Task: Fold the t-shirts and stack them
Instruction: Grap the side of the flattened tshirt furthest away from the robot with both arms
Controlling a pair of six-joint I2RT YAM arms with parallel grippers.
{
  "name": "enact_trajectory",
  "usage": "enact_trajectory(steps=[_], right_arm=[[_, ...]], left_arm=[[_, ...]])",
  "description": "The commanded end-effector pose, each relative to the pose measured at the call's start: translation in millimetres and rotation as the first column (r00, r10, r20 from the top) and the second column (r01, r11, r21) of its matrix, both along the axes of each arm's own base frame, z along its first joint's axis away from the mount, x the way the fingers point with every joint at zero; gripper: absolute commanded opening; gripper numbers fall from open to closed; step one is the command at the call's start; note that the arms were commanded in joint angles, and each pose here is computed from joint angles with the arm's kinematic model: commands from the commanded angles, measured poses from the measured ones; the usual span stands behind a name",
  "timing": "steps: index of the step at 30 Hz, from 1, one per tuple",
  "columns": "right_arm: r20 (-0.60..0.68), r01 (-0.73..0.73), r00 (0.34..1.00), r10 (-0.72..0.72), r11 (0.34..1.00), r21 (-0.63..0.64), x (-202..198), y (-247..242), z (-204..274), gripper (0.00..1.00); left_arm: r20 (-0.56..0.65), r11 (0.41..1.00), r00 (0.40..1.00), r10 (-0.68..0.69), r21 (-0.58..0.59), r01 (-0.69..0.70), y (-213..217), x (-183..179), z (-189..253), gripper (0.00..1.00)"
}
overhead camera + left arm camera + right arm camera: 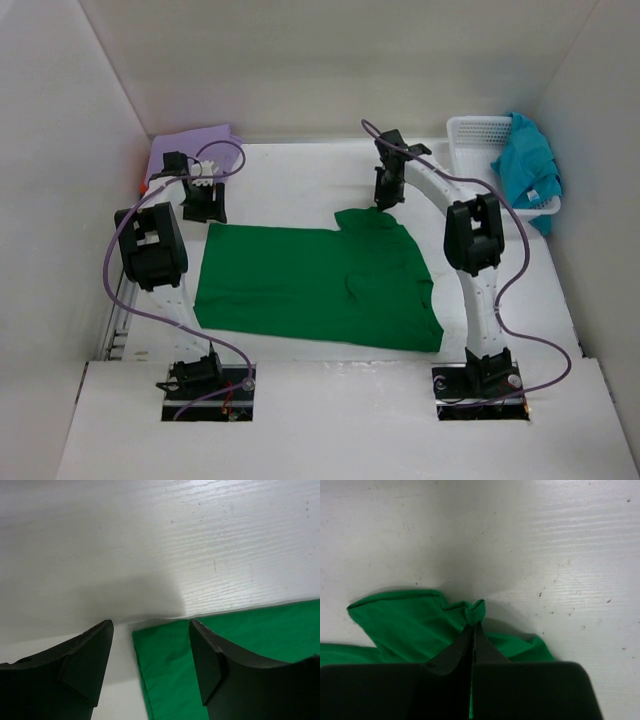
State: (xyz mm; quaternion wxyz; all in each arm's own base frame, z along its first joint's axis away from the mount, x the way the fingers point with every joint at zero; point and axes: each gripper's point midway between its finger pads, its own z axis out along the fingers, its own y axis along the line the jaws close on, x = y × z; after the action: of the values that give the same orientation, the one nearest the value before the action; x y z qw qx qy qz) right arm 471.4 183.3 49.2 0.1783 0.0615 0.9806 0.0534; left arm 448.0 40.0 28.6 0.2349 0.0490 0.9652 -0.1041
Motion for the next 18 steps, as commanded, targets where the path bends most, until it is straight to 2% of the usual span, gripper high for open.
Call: enact_trajectory(steps=[1, 6, 7, 8, 12, 15, 18], right_arm=[[0.124, -0.006, 0.992, -0.001, 0.998, 0.059, 12, 11, 41, 0.0], [0.158, -0.017, 0.987, 0.004, 0.996, 0.082, 10, 15, 55, 0.0], [0.163, -0.023, 0.987, 0.008, 0.996, 0.091, 9, 17, 57, 0.0], [0.165, -0.03, 0.986, 0.014, 0.995, 0.099, 7, 20, 58, 0.0], [0.173, -0.039, 0.985, 0.02, 0.993, 0.108, -5, 21, 63, 0.0], [0.192, -0.04, 0.981, 0.016, 0.992, 0.121, -21, 18, 70, 0.0], [0.216, -0.043, 0.976, 0.013, 0.99, 0.133, -43, 15, 82, 0.0]], left_arm=[[0.005, 0.998, 1.0, 0.022, -0.057, -0.022, -14, -7, 15, 0.59], [-0.071, 0.998, 0.996, 0.058, 0.009, -0.058, -2, -15, -14, 0.57], [-0.078, 0.998, 0.995, 0.058, 0.005, -0.058, -3, -15, -17, 0.54], [-0.083, 0.999, 0.995, 0.053, -0.001, -0.053, -5, -15, -19, 0.48], [-0.082, 1.0, 0.997, 0.015, -0.01, -0.016, -15, -21, -17, 0.14], [-0.042, 1.0, 0.999, -0.027, 0.012, 0.027, -16, -28, -4, 0.04], [0.034, 0.993, 0.994, -0.103, 0.065, 0.101, -17, -37, 18, 0.0]])
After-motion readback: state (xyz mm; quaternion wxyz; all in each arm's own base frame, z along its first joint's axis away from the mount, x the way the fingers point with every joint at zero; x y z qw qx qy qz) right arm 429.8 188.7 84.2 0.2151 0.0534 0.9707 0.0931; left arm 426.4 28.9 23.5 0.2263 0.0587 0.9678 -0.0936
